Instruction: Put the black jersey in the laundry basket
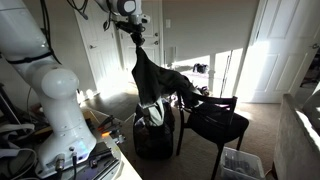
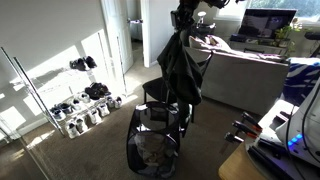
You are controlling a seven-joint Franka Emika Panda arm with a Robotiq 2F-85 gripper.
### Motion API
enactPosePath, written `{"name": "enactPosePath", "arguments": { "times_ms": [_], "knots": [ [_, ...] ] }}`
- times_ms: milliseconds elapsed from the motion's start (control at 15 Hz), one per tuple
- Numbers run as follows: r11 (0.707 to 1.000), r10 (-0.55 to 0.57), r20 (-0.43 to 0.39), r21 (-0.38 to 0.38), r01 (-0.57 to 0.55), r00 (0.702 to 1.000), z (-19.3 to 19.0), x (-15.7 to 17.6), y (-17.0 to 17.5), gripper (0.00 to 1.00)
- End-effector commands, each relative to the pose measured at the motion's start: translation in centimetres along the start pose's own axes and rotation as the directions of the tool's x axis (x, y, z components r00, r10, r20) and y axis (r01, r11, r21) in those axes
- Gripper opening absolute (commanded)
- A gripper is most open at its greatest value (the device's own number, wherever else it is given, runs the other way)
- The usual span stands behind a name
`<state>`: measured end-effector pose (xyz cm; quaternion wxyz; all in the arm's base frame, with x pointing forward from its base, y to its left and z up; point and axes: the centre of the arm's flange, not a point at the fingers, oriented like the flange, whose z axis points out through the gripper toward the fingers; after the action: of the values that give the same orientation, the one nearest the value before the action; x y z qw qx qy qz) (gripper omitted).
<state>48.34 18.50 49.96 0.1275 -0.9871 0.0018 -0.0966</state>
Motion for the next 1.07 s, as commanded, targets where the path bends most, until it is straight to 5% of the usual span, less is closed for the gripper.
{"name": "enactPosePath", "arguments": {
  "times_ms": [0,267,600,867,1000],
  "knots": [
    [0.999,-0.043,-0.022,0.007,0.043,0.999,-0.7,-0.1,-1.0,0.05],
    [0.969,-0.247,-0.061,-0.041,0.245,0.967,-3.0,0.0,-10.1,0.05],
    [0.867,-0.498,-0.099,-0.015,0.499,0.862,-4.1,-2.6,-21.0,0.04],
    [0.759,-0.644,-0.131,0.015,0.651,0.754,-4.4,-3.5,-22.7,0.04],
    [0.733,-0.670,-0.152,0.019,0.680,0.726,-4.7,-3.3,-21.9,0.04]
  ]
}}
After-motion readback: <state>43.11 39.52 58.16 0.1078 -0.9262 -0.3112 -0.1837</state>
